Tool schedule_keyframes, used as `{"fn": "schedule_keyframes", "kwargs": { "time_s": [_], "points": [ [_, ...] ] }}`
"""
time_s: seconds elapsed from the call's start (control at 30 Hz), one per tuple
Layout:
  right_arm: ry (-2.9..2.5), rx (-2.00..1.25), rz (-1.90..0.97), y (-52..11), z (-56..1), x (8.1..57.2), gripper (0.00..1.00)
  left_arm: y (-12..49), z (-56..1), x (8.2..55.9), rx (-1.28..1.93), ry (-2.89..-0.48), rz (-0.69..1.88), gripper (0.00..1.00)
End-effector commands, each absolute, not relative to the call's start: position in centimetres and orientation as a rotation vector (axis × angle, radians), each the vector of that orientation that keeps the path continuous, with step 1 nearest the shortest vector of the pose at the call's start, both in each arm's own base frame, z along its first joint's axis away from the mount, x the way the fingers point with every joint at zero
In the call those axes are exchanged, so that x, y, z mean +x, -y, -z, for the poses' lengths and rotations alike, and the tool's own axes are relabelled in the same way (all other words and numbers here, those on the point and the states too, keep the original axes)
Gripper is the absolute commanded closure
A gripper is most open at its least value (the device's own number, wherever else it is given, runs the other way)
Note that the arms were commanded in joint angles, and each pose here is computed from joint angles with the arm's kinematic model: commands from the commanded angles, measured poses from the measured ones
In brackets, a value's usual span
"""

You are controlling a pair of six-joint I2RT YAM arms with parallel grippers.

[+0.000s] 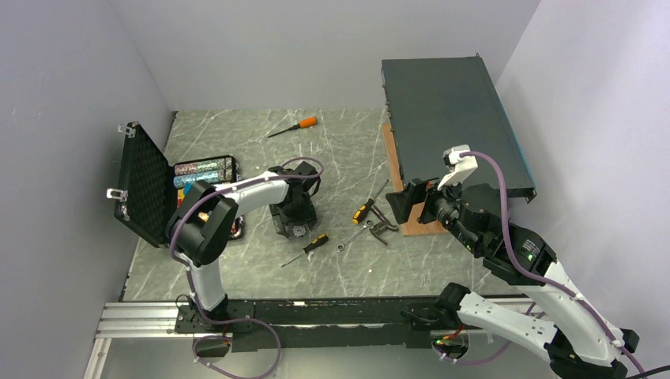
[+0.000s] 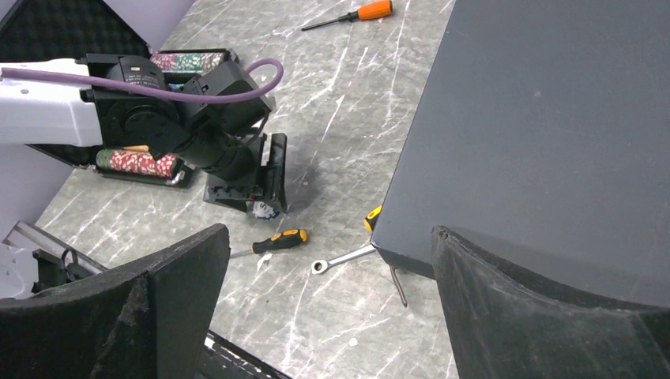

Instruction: Pack up texas hold em set

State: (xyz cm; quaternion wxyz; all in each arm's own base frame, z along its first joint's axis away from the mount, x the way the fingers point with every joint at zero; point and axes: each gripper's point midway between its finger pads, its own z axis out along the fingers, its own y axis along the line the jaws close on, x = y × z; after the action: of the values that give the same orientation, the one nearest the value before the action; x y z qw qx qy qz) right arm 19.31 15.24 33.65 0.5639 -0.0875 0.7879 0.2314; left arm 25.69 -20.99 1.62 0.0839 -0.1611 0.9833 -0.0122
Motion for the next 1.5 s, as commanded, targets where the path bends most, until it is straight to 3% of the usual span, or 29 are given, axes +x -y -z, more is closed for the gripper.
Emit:
{"fn": "schedule_keyframes", "kwargs": {
  "time_s": [0.0, 0.17, 0.8, 1.07, 1.3, 1.47],
  "points": [
    [-1.837, -0.19, -0.562, -15.4, -34.2, 19.4, 0.0, 20.2, -1.1, 25.4, -0.447, -2.923, -0.009, 0.26],
    [-1.84, -0.193, -0.564, -15.5, -34.0, 19.5, 0.0, 20.0, -0.4, 25.6, -0.436, -2.932, -0.047, 0.34],
    [-1.835, -0.199, -0.558, -15.5, -33.9, 19.6, 0.0, 19.8, 2.2, 24.7, -0.379, -2.987, -0.182, 0.38],
    [-1.852, -0.224, -0.526, -15.2, -33.3, 19.5, 0.0, 20.3, -2.2, 26.2, -0.352, -2.89, 0.011, 0.22],
    [-1.901, -0.351, -0.505, -16.9, -33.5, 19.8, 0.0, 20.1, -11.6, 28.1, -0.279, -2.694, 0.282, 0.01],
    [-1.905, -0.449, -0.569, -20.6, -34.8, 19.7, 0.0, 16.3, -19.6, 28.3, -0.231, -2.462, 0.438, 0.01]
  ]
}}
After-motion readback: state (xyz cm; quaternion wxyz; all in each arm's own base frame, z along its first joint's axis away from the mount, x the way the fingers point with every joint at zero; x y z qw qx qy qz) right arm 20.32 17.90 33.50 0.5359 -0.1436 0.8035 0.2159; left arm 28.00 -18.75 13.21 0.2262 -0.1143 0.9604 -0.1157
